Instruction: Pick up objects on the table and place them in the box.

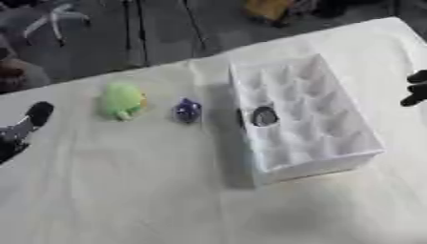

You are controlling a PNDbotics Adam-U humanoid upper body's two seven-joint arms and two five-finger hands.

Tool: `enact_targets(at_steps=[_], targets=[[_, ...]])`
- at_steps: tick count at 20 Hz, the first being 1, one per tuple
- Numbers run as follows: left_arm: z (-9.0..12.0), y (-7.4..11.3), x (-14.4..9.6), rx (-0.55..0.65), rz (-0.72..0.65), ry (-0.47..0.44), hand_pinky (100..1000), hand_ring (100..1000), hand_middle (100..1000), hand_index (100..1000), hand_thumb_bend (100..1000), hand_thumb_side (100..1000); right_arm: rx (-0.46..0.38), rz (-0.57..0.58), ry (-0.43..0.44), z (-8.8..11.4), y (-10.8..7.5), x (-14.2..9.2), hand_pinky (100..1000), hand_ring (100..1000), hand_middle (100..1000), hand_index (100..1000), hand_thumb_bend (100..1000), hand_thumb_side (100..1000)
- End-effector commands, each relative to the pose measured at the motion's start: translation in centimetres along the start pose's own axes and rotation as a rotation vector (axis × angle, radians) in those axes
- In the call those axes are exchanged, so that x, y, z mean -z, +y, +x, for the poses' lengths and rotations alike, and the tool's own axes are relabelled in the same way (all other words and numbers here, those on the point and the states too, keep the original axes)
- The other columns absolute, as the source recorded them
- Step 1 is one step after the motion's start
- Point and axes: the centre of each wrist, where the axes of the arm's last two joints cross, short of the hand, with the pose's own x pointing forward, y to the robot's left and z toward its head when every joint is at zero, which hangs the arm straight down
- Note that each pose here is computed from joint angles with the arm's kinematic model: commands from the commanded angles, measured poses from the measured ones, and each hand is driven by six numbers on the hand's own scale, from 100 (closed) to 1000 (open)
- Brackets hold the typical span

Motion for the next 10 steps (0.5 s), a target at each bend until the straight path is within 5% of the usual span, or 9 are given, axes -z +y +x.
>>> enact_targets(at_steps=[1,10], targets=[[0.61,0.78,0.72,0.029,0.0,-0.035,964,730,818,872,768,424,-0.021,0.002,-0.035,0.65,-0.64,0.54,751,577,706,815,274,743],[0.68,0.79,0.77,0.029,0.0,-0.038,963,731,819,872,769,422,-0.021,0.001,-0.035,0.66,-0.67,0.55,751,577,706,815,276,744]])
